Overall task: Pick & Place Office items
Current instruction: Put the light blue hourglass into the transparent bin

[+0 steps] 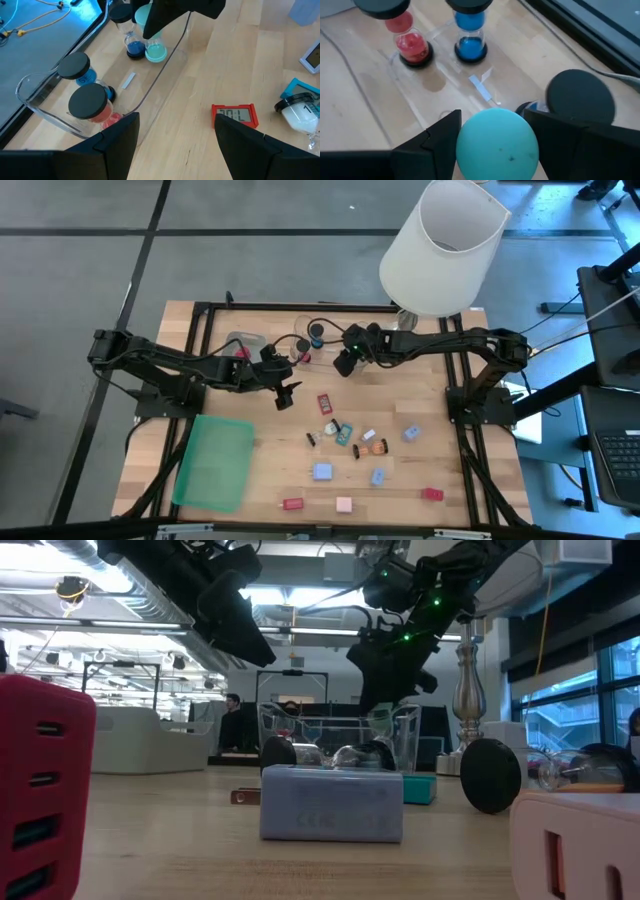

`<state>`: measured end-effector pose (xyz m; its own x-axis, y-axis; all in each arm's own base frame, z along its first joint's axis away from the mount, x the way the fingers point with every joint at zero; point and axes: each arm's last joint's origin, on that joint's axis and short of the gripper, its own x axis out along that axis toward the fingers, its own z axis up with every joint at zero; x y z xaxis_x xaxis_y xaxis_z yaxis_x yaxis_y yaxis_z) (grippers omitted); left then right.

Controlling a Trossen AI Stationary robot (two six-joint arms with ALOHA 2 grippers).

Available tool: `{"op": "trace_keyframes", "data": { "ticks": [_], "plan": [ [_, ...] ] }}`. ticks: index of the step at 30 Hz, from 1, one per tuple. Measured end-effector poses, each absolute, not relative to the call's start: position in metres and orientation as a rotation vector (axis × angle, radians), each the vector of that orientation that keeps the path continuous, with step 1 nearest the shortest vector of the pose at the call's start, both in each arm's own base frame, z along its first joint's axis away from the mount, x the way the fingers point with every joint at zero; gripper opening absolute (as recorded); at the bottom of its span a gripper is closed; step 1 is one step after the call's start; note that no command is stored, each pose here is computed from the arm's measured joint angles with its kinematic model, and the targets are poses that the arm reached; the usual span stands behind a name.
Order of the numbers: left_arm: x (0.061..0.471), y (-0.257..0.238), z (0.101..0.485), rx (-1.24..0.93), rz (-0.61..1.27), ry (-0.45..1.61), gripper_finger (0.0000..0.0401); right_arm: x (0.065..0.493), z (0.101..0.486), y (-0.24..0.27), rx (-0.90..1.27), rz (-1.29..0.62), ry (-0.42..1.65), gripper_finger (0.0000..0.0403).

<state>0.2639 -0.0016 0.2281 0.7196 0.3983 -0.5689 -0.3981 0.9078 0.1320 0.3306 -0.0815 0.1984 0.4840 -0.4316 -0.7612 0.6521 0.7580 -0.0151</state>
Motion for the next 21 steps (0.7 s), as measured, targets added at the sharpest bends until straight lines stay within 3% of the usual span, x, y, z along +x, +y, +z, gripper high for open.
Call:
{"op": "trace_keyframes", "data": {
  "ticks": [21],
  "plan": [
    [0.2639, -0.0027, 0.2281, 0.001, 0.436, 0.629, 0.0255, 0.3304, 0.1984, -0.0823, 0.299, -0.673, 0.832, 0.0209]
  ]
}}
